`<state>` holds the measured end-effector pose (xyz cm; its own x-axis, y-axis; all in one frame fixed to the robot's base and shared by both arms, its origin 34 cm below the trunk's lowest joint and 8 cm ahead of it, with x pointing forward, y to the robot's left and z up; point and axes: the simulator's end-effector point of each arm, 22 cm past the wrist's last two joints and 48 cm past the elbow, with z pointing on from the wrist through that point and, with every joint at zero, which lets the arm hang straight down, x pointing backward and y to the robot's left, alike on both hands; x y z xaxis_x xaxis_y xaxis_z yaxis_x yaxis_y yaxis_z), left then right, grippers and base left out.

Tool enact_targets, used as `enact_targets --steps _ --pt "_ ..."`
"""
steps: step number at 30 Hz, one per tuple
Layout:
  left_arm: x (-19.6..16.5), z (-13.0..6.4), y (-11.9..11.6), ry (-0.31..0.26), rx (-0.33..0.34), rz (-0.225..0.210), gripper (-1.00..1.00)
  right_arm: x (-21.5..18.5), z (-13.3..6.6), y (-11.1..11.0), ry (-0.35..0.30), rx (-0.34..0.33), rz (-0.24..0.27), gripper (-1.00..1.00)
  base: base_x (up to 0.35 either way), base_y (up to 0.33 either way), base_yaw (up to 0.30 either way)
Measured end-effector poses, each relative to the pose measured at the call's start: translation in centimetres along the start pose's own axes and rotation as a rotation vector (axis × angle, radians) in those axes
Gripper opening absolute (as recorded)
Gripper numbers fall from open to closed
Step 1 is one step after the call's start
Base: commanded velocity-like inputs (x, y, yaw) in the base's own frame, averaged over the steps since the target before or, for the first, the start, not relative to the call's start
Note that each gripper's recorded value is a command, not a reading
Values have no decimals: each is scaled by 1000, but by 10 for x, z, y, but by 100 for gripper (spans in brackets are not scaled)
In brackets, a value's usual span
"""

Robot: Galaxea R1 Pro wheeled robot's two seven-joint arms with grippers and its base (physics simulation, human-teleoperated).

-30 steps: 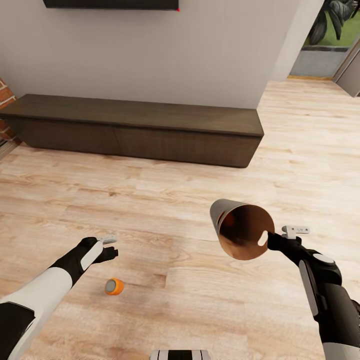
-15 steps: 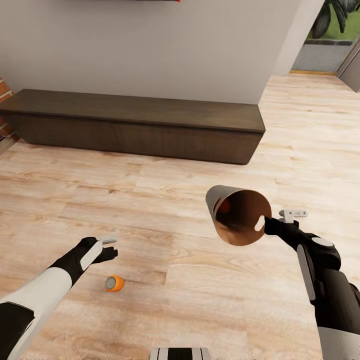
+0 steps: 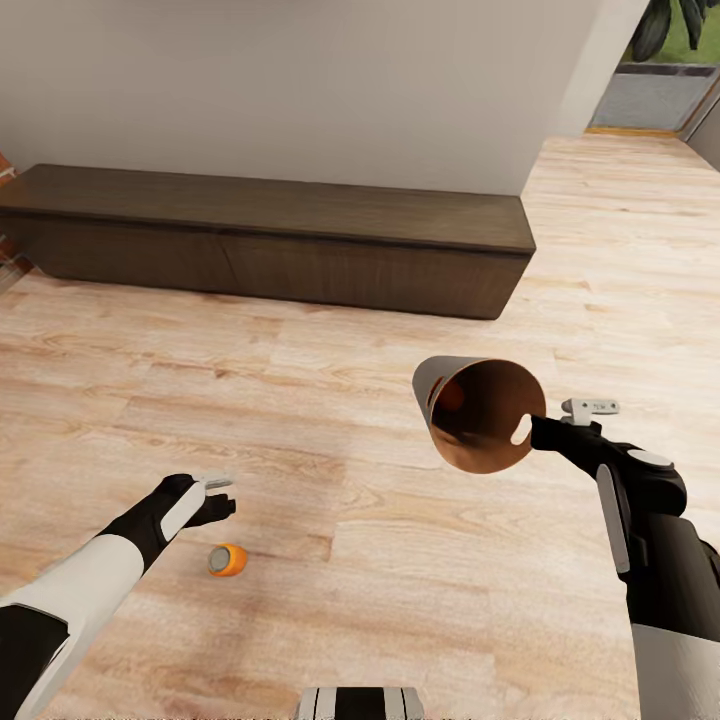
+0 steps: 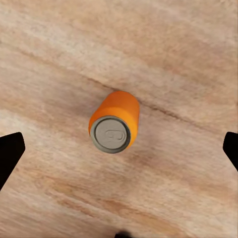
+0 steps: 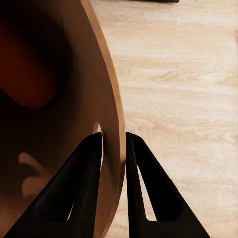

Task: Put the three can of soda from the living room inside the tash can in the kitchen.

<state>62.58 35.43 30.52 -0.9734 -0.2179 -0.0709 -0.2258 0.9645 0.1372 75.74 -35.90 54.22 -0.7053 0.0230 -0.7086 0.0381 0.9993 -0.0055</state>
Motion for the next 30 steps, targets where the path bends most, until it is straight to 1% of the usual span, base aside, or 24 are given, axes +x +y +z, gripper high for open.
enact_targets --steps 11,16,20,29,30 --pt "12 31 -1 13 -4 1 100 28 19 1 17 -1 0 -100 0 0 0" --pt "17 45 -1 19 -7 2 100 42 29 10 28 -17 -12 -100 0 0 0" --pt "22 56 -1 24 -9 2 100 53 36 9 35 -11 -22 -100 0 0 0" --pt "29 82 -3 20 -14 0 100 77 51 10 48 -14 -23 -100 0 0 0" --pt "29 82 -3 21 -14 0 100 78 52 10 49 -13 -24 -100 0 0 0"
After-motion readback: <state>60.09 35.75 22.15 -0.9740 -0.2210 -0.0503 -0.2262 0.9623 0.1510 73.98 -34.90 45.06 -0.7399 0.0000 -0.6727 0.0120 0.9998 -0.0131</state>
